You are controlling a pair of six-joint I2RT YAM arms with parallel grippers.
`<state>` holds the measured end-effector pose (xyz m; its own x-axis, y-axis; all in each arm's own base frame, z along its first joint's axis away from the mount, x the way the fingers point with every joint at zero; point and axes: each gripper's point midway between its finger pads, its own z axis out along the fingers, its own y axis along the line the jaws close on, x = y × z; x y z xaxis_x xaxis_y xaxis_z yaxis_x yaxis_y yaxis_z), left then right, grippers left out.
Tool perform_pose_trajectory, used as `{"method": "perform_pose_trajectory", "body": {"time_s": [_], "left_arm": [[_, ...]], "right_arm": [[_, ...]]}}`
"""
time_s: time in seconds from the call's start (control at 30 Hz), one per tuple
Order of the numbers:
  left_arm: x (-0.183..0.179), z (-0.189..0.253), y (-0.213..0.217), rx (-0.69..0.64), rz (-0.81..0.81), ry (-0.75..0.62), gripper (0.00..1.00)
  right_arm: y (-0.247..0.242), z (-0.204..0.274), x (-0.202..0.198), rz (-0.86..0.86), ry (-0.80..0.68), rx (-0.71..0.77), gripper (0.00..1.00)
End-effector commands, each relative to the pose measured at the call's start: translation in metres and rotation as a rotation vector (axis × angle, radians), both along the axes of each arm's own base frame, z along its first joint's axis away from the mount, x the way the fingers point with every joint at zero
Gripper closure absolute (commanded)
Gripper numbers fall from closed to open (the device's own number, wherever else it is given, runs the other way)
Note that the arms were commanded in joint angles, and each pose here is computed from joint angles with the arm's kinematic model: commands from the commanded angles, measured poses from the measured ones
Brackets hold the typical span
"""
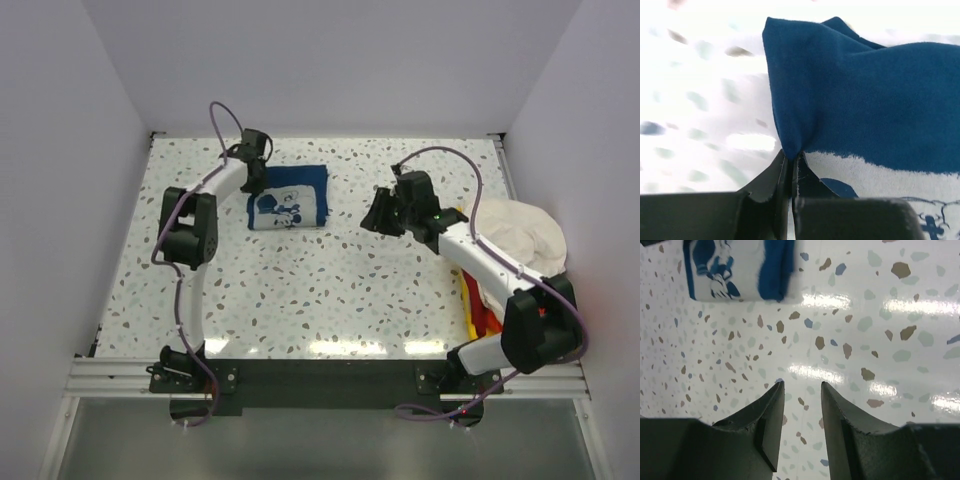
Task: Fold and stack the t-shirts
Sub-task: Neatly place the folded tshirt to the corner
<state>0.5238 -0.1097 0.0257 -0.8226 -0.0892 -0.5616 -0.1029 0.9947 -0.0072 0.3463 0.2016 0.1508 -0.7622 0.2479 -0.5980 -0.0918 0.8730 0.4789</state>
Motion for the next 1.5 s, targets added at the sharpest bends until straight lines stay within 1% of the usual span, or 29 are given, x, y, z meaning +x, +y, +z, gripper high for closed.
{"method": "perform_pose_trajectory", "body": {"time_s": [0.0,0.03,0.1,0.13,0.2,0.33,0.37,0.43,0.47,0.5,0.57,0.67,0.9,1.07,1.23,1.47], "left_arm": [[0.018,0.002,0.086,0.244,0.098,0.009,1.00],[0.024,0.008,0.104,0.291,0.124,-0.001,1.00],[0.034,0.006,0.123,0.337,0.139,-0.003,1.00],[0.046,0.020,0.136,0.350,0.151,-0.036,1.00],[0.060,0.026,0.158,0.398,0.144,-0.058,1.00],[0.077,0.037,0.191,0.469,0.130,-0.089,1.00],[0.084,0.040,0.196,0.486,0.132,-0.115,1.00],[0.087,0.041,0.205,0.530,0.111,-0.122,1.00],[0.091,0.039,0.214,0.533,0.121,-0.132,1.00],[0.096,0.047,0.229,0.537,0.137,-0.151,1.00],[0.105,0.049,0.234,0.518,0.132,-0.178,1.00],[0.120,0.056,0.247,0.522,0.140,-0.230,1.00],[0.128,0.057,0.278,0.539,0.144,-0.269,1.00],[0.137,0.072,0.288,0.506,0.137,-0.332,1.00],[0.136,0.072,0.304,0.494,0.147,-0.345,1.00],[0.144,0.096,0.312,0.487,0.142,-0.412,1.00]], "right_arm": [[0.000,0.025,-0.007,-0.005,-0.073,0.044,0.61],[-0.001,0.022,-0.013,-0.004,-0.070,0.042,0.61],[0.001,0.024,-0.021,-0.008,-0.081,0.050,0.61],[0.001,0.025,-0.026,-0.007,-0.095,0.062,0.61],[0.001,0.023,-0.031,-0.012,-0.088,0.079,0.61],[-0.005,0.019,-0.034,-0.020,-0.085,0.050,0.61],[-0.007,0.017,-0.035,-0.021,-0.087,0.042,0.61],[-0.009,0.011,-0.037,-0.021,-0.084,0.038,0.61],[-0.008,0.009,-0.038,-0.018,-0.080,0.039,0.61],[-0.007,0.008,-0.039,-0.014,-0.076,0.039,0.61],[-0.008,0.005,-0.039,-0.012,-0.070,0.034,0.61],[-0.008,0.002,-0.038,-0.015,-0.070,0.029,0.61],[-0.005,-0.002,-0.031,-0.021,-0.062,0.029,0.61],[-0.001,-0.007,-0.021,-0.029,-0.071,0.031,0.61],[0.002,-0.014,-0.017,-0.025,-0.054,0.030,0.62],[0.001,-0.019,-0.014,-0.030,-0.052,0.012,0.62]]}}
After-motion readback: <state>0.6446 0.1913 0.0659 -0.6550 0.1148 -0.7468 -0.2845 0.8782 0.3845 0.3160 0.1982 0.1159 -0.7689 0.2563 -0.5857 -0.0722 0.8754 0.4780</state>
